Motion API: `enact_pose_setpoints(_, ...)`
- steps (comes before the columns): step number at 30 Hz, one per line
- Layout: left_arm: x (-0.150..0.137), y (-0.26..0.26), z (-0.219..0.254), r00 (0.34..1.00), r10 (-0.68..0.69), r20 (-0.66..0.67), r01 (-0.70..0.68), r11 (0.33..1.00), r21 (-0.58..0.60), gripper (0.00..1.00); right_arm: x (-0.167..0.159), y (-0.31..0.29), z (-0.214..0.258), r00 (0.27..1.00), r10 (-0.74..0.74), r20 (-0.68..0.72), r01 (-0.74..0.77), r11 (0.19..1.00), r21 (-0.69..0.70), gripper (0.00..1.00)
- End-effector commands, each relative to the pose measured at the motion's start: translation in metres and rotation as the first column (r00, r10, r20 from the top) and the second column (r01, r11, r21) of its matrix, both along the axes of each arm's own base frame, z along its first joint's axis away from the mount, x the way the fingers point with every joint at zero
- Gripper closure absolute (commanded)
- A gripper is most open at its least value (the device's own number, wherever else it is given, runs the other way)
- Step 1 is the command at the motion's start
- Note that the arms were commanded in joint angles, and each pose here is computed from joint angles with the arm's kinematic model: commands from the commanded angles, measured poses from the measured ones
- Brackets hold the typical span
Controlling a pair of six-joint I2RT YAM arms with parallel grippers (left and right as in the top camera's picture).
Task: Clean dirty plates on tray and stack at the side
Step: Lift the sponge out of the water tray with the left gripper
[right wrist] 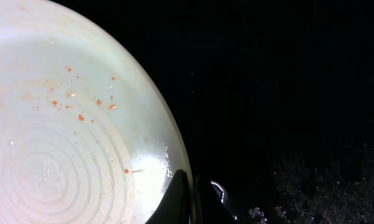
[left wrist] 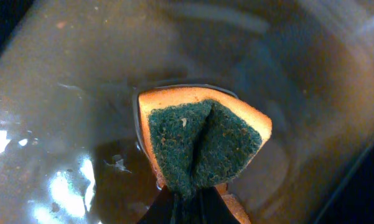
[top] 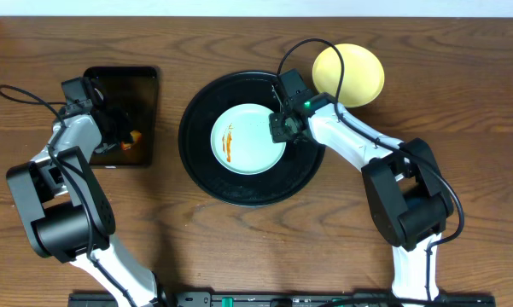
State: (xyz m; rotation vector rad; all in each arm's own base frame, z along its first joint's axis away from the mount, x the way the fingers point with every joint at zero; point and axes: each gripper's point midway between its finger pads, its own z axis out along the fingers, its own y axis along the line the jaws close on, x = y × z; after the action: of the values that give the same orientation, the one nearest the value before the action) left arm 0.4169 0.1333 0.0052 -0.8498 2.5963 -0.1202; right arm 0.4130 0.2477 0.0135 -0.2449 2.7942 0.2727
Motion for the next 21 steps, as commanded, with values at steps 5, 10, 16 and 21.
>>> enact_pose_setpoints(5,0.011,-0.007,0.045,0.993,-0.024,0.112,0.028,0.999,-0.028,0.92,-0.003,-0.002,-0.009,1.0,-0.014,-0.006,0.013,0.999,-0.033,0.99)
enact_pose_setpoints(10,0.008,-0.006,0.031,0.996,-0.023,0.082,0.025,0.999,-0.03,0.92,-0.003,-0.002,-0.009,1.0,-0.014,-0.005,0.013,0.999,-0.032,0.99)
enact_pose_setpoints(16,-0.004,-0.011,-0.025,0.999,-0.022,-0.039,0.018,0.997,-0.078,0.92,-0.006,-0.004,-0.01,1.0,-0.013,-0.018,0.012,0.999,-0.04,0.99)
enact_pose_setpoints(21,0.001,-0.003,-0.012,1.0,-0.013,-0.002,0.012,0.998,-0.063,0.92,-0.006,-0.004,-0.01,1.0,-0.013,-0.017,0.013,0.999,-0.039,0.99)
